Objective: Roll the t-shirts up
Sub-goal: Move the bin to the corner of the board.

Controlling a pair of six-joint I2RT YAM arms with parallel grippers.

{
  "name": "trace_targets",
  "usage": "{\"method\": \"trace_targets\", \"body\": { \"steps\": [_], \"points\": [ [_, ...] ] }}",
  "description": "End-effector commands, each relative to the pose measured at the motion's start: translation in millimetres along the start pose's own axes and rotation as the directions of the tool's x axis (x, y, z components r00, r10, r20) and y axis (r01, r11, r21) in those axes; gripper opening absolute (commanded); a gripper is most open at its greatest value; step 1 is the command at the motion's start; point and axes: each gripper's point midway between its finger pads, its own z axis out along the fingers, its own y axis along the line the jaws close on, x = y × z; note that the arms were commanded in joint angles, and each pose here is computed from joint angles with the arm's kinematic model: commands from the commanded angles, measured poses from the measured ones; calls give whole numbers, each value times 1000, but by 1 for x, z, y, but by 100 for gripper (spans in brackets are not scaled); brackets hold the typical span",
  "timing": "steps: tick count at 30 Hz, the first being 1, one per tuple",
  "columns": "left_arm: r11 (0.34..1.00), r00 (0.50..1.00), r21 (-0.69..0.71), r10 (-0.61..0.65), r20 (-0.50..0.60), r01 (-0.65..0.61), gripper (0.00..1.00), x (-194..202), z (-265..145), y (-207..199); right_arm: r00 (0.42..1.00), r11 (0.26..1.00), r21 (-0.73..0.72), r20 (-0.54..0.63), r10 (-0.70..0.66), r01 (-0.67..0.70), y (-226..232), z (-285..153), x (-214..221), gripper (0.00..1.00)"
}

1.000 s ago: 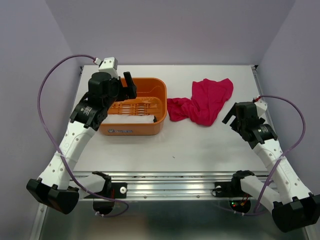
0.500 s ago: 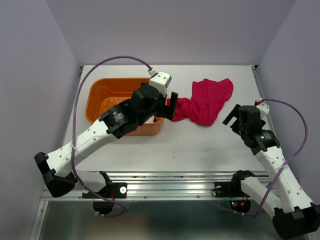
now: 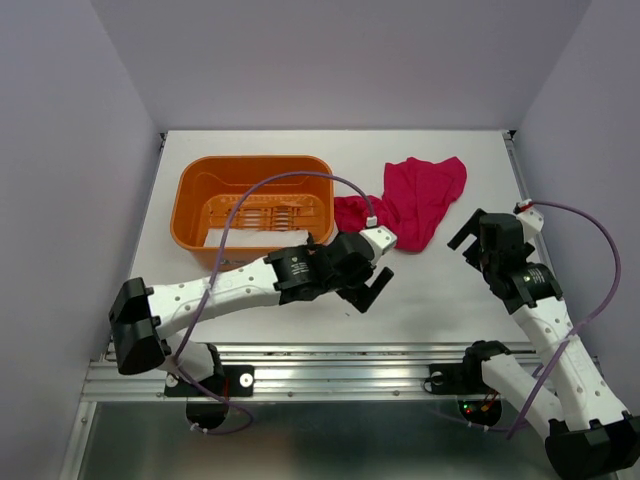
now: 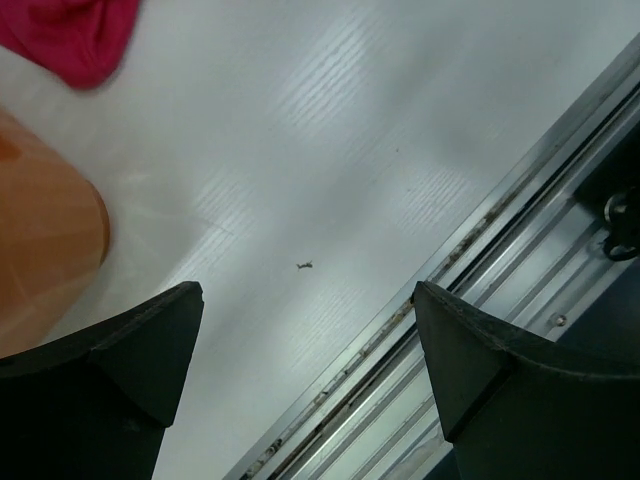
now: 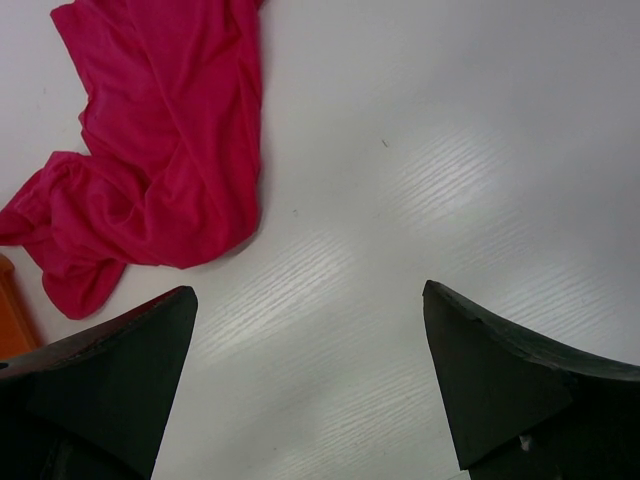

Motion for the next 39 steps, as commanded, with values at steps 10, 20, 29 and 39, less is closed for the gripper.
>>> {"method": "trace_targets", "body": {
  "steps": [10, 20, 29, 39],
  "points": [
    [922, 960, -309, -270, -77, 234, 98, 56, 38, 123, 999, 999, -5, 28, 31, -31, 1, 3, -3, 100],
    [842, 945, -465, -324, -31, 274, 99, 52, 28, 193, 1000, 1000, -16, 16, 26, -26, 7, 11, 1, 100],
    [741, 927, -603, -375, -8, 294, 99, 44, 31, 262, 999, 998, -58, -43, -23, 20, 17, 18, 13, 100],
    [629, 900, -693, -431, 64, 351, 99, 25, 37, 329, 961, 969, -229, -234, -144, 89, 80, 63, 48, 100]
  ]
}}
